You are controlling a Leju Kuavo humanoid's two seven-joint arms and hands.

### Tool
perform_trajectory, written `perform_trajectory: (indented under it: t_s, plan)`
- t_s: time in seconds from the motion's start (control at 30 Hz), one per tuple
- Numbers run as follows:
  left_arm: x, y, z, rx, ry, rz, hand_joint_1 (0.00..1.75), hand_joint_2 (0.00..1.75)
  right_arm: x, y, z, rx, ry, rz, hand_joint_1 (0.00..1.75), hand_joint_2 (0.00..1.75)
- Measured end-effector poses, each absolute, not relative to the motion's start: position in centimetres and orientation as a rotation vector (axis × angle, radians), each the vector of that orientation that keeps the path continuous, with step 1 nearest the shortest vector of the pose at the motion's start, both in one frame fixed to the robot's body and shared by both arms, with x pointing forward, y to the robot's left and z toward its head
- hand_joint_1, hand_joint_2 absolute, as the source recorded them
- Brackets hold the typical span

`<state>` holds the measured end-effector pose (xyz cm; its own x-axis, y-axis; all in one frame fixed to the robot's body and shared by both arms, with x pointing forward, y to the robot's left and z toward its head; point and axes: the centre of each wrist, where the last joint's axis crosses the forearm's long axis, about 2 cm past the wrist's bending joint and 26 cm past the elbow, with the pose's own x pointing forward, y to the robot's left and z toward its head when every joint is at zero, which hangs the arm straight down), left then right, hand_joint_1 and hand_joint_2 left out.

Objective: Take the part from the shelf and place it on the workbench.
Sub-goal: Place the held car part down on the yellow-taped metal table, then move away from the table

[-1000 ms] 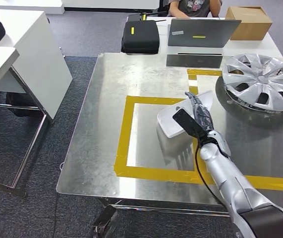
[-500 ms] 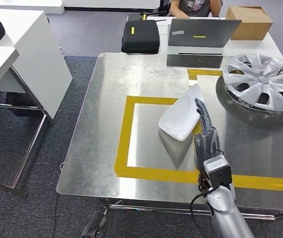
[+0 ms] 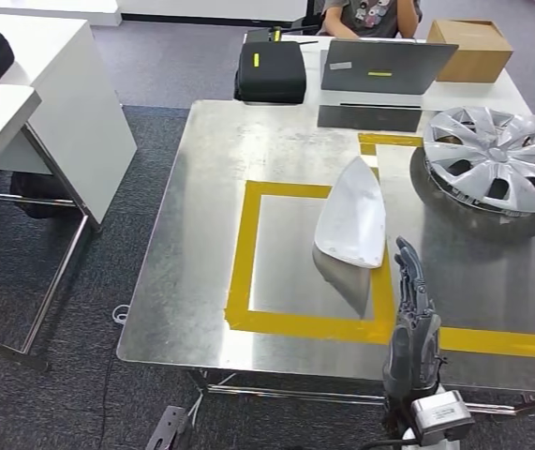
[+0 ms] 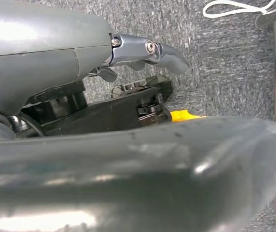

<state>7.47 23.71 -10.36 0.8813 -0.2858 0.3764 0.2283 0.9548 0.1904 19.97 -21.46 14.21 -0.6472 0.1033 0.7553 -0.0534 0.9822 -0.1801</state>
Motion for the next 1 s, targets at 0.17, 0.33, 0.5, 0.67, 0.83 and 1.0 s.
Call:
perform_trajectory:
  t_s: [0.17, 0.33, 0.5, 0.67, 0.83, 1.0]
  plan:
    - [7.42, 23.71, -10.37, 0.142, -0.412, -0.264, 0.0, 0.0, 19.66, -21.41, 14.33, -0.031, -2.266, 0.229, 0.0, 0.0]
    - [7.41, 23.79, -10.38, 0.144, -0.411, -0.26, 0.0, 0.0, 19.37, -21.25, 14.27, -0.024, -2.263, 0.214, 0.0, 0.0]
    - [7.37, 23.78, -10.38, 0.144, -0.411, -0.256, 0.0, 0.0, 19.12, -21.2, 14.18, -0.022, -2.259, 0.198, 0.0, 0.0]
    - [7.48, 23.8, -10.36, 0.145, -0.414, -0.254, 0.0, 0.0, 19.06, -21.11, 14.27, -0.022, -2.262, 0.189, 0.0, 0.0]
    - [7.39, 23.82, -10.38, 0.145, -0.414, -0.252, 0.0, 0.0, 18.98, -20.99, 14.32, -0.02, -2.263, 0.184, 0.0, 0.0]
    - [7.31, 23.74, -10.39, 0.143, -0.414, -0.251, 0.0, 0.0, 18.95, -20.97, 14.32, -0.02, -2.262, 0.182, 0.0, 0.0]
